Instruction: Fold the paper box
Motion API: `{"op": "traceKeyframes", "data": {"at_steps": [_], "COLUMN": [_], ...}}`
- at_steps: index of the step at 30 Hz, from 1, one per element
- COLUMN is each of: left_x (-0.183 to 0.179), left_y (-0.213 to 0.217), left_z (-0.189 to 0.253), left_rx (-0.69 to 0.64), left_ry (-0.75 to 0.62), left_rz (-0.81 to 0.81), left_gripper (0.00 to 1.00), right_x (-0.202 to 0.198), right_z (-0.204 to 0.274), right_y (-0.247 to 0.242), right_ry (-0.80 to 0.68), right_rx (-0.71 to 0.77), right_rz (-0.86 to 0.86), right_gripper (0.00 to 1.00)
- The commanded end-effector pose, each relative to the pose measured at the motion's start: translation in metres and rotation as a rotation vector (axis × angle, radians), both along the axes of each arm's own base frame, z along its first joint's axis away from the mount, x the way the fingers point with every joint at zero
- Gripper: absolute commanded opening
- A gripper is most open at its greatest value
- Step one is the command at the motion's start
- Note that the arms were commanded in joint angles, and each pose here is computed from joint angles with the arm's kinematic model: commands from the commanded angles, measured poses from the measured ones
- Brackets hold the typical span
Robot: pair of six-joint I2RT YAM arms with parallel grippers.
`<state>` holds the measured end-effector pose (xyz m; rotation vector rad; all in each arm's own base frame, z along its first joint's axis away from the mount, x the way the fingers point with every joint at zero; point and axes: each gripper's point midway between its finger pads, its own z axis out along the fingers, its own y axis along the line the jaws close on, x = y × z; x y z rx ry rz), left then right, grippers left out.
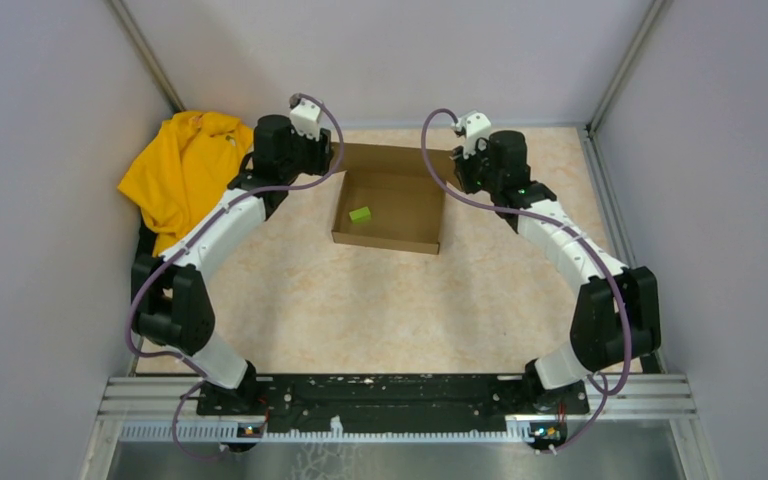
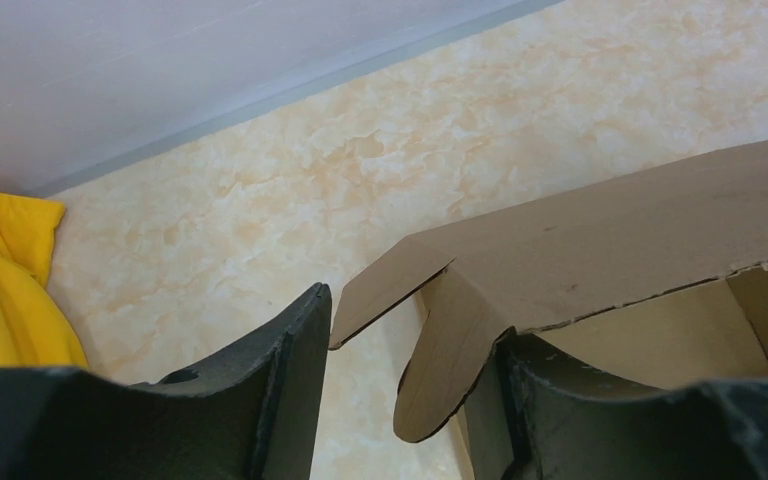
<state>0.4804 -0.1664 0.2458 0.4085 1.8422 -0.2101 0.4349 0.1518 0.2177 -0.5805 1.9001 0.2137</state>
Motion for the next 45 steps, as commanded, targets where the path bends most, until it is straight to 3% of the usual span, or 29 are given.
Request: {"op": "traceKeyframes", "data": {"at_steps": [1,9,13,17,20,25,45], "left_x": [0.003,0.004,0.005,0.006,0.007,0.012,0.002], "left_y": [0.002,0.002,0.003,0.003,0.002,0.0,-0.017], "left_z": [-0.001,-0.012,-0.013,-0.01,-0.008,-0.012,-0.003], "left_rx": [0.002,0.008,0.011,0.009,-0.005,-0.018,-0.164], "left_ry": [0.009,0.038,0.04,0.041,0.048,0.093,0.25], "left_rz": [0.006,0.006,0.01,0.008,0.006,0.013,0.017], "left_gripper": [0.54,0.49,0.41,0.34,0.3,0.24,0.16], "right_x": [0.013,0.013,0.013,0.015,0.016,0.018,0.023], "right_z": [0.032,0.029,0.029,0.029,0.029,0.031,0.062], "right_y": [0.005,0.004,0.005,0.007,0.008,0.008,0.013], "right_ry": [-0.081,-0.076,-0.077,-0.068,-0.054,-0.043,0.024], "right_rx": [0.04,0.038,0.04,0.044,0.044,0.048,0.155], "right_rz": [0.004,0.002,0.004,0.01,0.01,0.004,-0.08], "right_gripper": [0.21,0.22,0.21,0.13,0.0,0.0,0.0]}}
